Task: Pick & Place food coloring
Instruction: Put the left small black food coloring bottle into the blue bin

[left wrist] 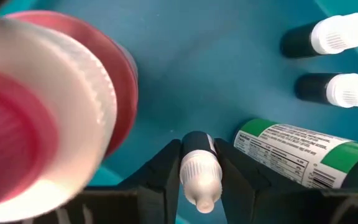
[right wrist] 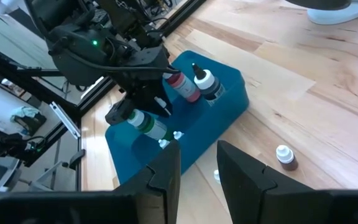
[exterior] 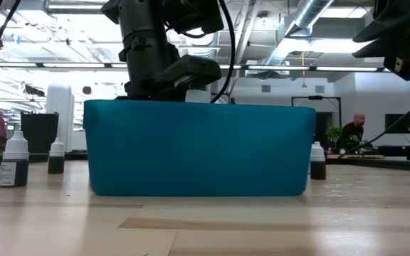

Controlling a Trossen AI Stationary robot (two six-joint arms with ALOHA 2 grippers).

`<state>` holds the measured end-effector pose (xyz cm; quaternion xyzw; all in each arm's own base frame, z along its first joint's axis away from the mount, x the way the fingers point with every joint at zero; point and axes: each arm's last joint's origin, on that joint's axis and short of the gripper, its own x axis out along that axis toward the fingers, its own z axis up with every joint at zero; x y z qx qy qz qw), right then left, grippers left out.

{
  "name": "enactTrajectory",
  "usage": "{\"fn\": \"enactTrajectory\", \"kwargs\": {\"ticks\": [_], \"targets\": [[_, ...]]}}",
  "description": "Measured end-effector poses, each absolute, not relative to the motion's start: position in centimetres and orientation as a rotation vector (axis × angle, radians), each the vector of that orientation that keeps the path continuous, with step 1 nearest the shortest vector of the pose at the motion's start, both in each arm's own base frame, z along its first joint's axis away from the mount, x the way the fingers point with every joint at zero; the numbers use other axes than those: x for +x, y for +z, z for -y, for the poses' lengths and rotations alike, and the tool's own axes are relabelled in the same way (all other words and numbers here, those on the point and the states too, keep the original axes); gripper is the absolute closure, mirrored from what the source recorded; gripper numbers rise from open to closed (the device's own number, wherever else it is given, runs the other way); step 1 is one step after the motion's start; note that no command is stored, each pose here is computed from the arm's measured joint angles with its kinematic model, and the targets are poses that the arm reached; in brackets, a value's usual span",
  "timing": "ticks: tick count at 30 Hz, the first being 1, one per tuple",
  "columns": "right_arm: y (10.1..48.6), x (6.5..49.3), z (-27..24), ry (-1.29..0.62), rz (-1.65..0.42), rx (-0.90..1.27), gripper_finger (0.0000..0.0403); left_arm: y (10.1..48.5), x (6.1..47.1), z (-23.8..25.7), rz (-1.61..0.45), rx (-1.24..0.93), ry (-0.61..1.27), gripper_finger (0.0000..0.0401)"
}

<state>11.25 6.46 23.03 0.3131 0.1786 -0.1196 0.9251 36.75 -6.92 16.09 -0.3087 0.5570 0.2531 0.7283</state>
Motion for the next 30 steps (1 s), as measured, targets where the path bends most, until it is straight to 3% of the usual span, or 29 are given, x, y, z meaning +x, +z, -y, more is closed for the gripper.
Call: {"fn": "enactTrajectory", "kwargs": {"ticks": [30], "targets": [[23.03,11.25,-6.46,-0.246,-0.366,0.642,0.0308,16.36,35.98,6.76,-1.27,-0.699,0.615,0.0317]]}}
